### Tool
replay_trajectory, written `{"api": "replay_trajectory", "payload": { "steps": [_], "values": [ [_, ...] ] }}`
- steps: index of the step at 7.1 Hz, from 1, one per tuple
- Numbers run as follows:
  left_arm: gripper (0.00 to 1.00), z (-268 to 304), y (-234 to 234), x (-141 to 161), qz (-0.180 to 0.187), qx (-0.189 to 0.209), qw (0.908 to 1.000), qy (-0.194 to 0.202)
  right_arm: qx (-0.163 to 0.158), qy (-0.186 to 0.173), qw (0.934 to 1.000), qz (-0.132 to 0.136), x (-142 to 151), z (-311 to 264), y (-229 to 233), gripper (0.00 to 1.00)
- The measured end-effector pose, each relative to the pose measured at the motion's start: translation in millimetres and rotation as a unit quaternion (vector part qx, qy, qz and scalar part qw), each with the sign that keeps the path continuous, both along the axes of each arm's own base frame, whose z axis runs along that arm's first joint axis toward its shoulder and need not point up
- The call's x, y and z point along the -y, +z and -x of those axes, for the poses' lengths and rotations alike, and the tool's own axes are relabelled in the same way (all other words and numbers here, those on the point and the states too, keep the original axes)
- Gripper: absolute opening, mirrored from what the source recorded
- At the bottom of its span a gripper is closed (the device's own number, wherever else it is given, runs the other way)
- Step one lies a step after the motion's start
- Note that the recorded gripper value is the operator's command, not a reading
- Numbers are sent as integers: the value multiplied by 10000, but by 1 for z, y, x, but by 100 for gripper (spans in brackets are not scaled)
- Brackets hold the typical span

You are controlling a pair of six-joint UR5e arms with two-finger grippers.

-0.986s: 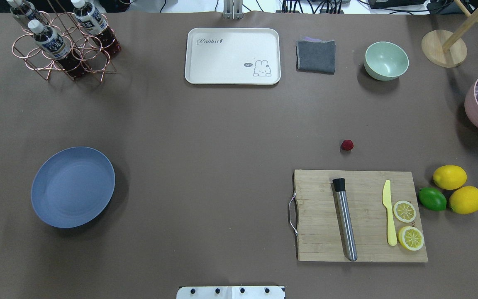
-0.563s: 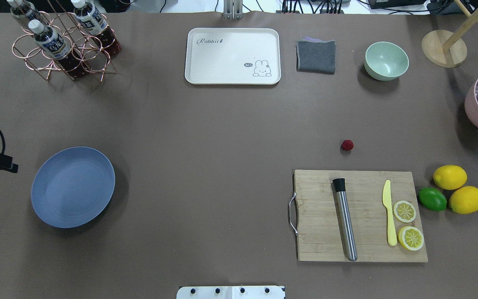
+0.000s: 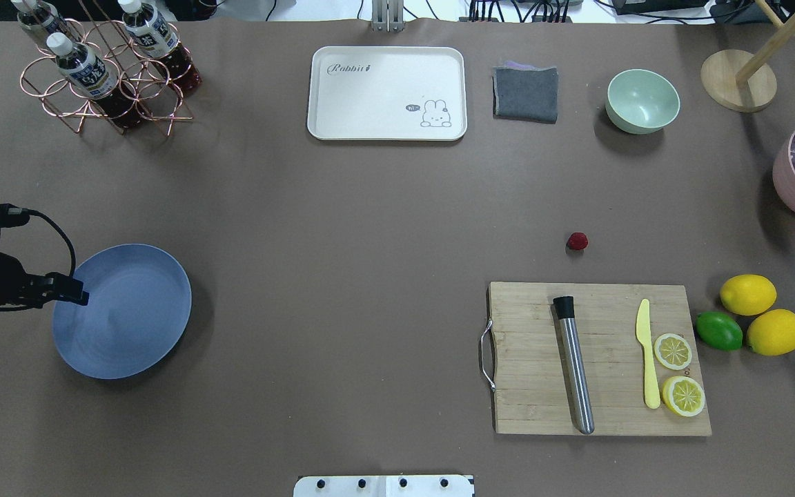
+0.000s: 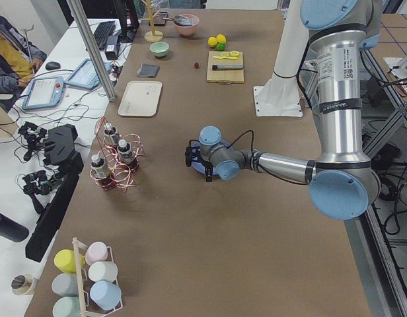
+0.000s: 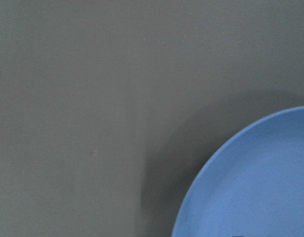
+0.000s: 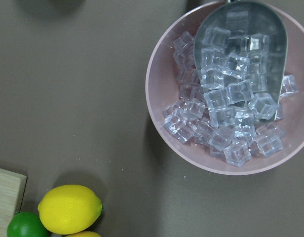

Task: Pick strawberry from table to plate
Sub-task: 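Push the blue plate with the left gripper toward the table centre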

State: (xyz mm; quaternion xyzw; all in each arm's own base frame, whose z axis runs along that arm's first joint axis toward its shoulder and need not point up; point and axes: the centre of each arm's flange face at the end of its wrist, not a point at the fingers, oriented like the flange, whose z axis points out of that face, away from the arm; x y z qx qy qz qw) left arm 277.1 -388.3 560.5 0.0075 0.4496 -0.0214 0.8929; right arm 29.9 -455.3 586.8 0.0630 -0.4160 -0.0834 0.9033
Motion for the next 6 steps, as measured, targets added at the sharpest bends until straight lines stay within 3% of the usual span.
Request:
{"api": "replay_trajectory", "payload": {
  "steps": [1, 3, 6],
  "values": [
    [0, -6, 0, -2, 37, -29, 10000, -1, 9, -12, 10000, -80, 0, 2, -2, 97],
    [0, -9, -3, -3, 55, -75, 10000, -11, 34, -7, 9999, -117, 0, 3, -4, 61],
    [0, -6, -41, -2, 38, -401, 9992, 2, 144, 122, 9998, 10, 34, 41, -48, 74]
  ]
}}
